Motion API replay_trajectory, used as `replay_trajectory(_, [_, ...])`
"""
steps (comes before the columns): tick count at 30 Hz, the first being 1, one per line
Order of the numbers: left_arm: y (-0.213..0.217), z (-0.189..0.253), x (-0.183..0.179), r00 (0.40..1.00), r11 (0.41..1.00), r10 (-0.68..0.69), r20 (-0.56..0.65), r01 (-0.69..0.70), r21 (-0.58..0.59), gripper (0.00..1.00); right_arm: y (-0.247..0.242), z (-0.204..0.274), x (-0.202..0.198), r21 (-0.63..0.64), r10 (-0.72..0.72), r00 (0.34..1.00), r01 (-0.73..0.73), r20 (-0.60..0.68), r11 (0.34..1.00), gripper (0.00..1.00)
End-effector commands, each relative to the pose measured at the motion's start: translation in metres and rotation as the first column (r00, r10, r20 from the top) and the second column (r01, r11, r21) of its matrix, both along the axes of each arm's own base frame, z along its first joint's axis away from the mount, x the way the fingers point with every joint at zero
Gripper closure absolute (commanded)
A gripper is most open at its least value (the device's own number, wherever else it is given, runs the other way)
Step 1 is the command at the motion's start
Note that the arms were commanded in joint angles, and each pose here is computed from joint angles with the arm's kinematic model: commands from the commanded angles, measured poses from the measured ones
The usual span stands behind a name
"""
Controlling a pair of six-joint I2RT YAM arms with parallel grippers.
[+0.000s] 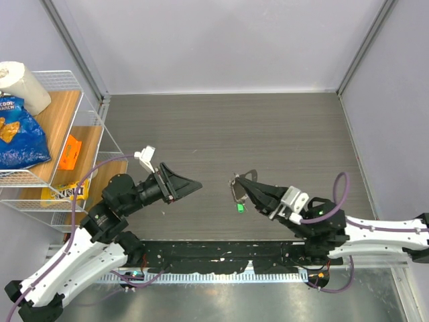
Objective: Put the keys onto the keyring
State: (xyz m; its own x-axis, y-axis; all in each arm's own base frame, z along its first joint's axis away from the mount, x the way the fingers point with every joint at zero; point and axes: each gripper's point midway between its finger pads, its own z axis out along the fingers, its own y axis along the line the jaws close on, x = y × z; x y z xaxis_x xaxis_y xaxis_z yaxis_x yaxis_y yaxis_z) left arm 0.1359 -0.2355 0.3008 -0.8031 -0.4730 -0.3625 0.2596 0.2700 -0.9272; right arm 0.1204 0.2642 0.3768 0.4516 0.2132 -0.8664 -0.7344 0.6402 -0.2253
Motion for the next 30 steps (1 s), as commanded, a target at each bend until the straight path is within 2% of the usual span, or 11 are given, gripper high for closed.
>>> replay_trajectory(1, [-0.009,0.033,-0.013,0.984,0.992,-0.101,0.147,0.111,-0.062,0.48,0.002,-0.012,-0.03,-0.128,0.192,0.979,-0.199,-0.061,0.972,0.95])
replay_trajectory(5, [-0.018,0.055,-0.02,0.952,0.974,-0.157,0.264,0.193,-0.115,0.48,-0.012,-0.001,-0.049,-0.111,0.29,0.952,-0.3,-0.095,0.947,0.95])
replay_trajectory(8, [-0.021,0.065,-0.025,0.922,0.964,-0.191,0.338,0.241,-0.111,0.48,-0.014,0.003,-0.061,-0.086,0.359,0.924,-0.371,-0.133,0.925,0.95])
replay_trajectory(12, [-0.024,0.083,-0.04,0.842,0.936,-0.25,0.479,0.336,-0.104,0.48,-0.014,0.015,-0.072,-0.03,0.428,0.884,-0.44,-0.19,0.897,0.95])
replay_trajectory(15, [-0.025,0.092,-0.051,0.774,0.915,-0.288,0.564,0.396,-0.077,0.48,-0.006,0.021,-0.077,0.015,0.464,0.841,-0.479,-0.279,0.878,0.95])
replay_trajectory(22, [-0.018,0.1,-0.072,0.641,0.885,-0.315,0.7,0.465,-0.028,0.48,0.015,0.04,-0.073,0.173,0.491,0.757,-0.464,-0.431,0.869,0.95])
replay_trajectory(30, [0.002,0.113,-0.098,0.533,0.877,-0.266,0.803,0.48,-0.028,0.54,0.021,0.059,-0.067,0.343,0.54,0.707,-0.421,-0.456,0.84,0.95])
